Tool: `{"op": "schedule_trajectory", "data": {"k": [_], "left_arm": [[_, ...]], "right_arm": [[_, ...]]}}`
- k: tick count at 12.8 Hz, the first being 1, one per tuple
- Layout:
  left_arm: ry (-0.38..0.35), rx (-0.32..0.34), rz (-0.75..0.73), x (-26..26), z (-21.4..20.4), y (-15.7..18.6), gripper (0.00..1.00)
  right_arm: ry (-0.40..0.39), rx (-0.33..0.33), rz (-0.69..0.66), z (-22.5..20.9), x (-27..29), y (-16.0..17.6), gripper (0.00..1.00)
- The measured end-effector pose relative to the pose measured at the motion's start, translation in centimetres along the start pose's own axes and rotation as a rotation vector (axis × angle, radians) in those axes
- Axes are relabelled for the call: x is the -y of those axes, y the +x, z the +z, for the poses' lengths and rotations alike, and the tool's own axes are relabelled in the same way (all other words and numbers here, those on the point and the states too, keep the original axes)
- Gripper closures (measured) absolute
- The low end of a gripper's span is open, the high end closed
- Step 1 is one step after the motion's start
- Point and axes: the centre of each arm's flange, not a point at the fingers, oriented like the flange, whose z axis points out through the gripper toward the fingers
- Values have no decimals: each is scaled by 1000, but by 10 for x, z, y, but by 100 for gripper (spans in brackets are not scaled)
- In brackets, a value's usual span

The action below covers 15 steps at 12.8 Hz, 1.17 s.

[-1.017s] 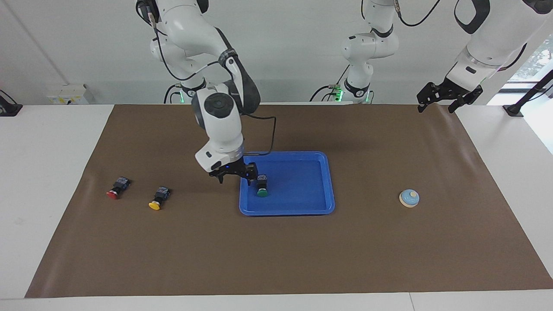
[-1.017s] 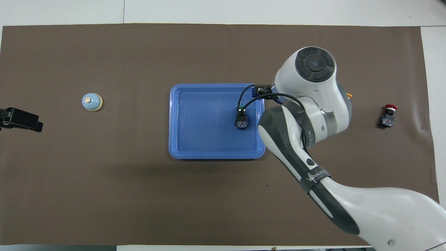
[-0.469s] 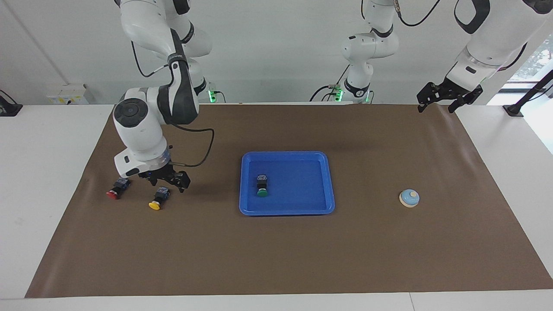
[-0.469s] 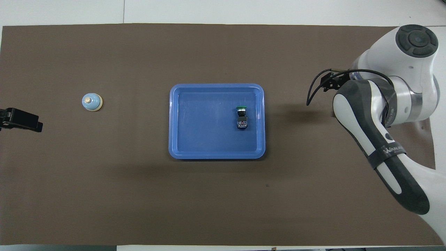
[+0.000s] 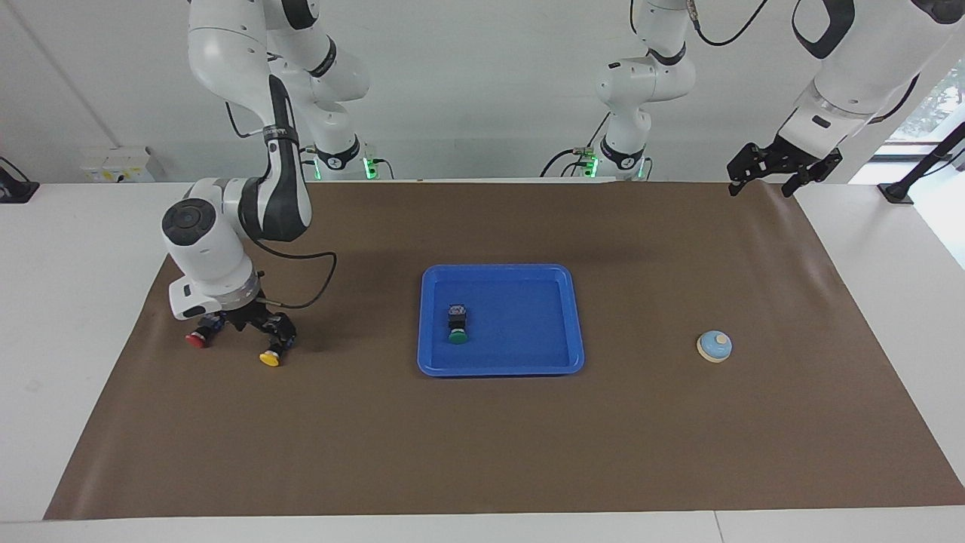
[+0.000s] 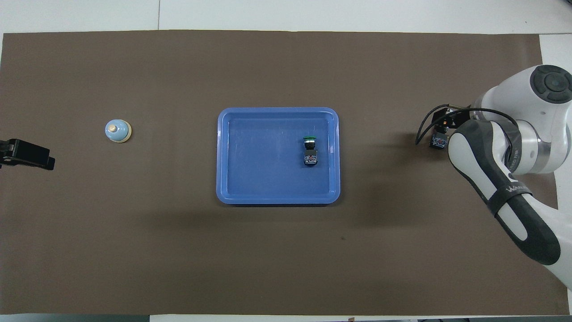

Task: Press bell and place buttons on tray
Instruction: 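Move the right gripper back and grasp the yellow button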

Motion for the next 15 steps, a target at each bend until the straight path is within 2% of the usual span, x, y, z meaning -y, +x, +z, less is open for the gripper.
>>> {"op": "schedule_trajectory", "data": {"k": [7, 8, 11, 12, 15], "left_arm": [[0, 0, 0, 0, 0, 0, 0], [0, 0, 0, 0, 0, 0, 0], [0, 0, 0, 0, 0, 0, 0], [0, 0, 0, 0, 0, 0, 0], [0, 0, 0, 0, 0, 0, 0]], "right_arm": [[21, -35, -18, 40, 5, -20, 0], [22, -36, -19, 43, 5, -22, 10], [23, -39, -20, 42, 6, -22, 50], [23, -40, -22, 41, 8, -22, 59], [24, -43, -30, 38, 13, -21, 59]]}}
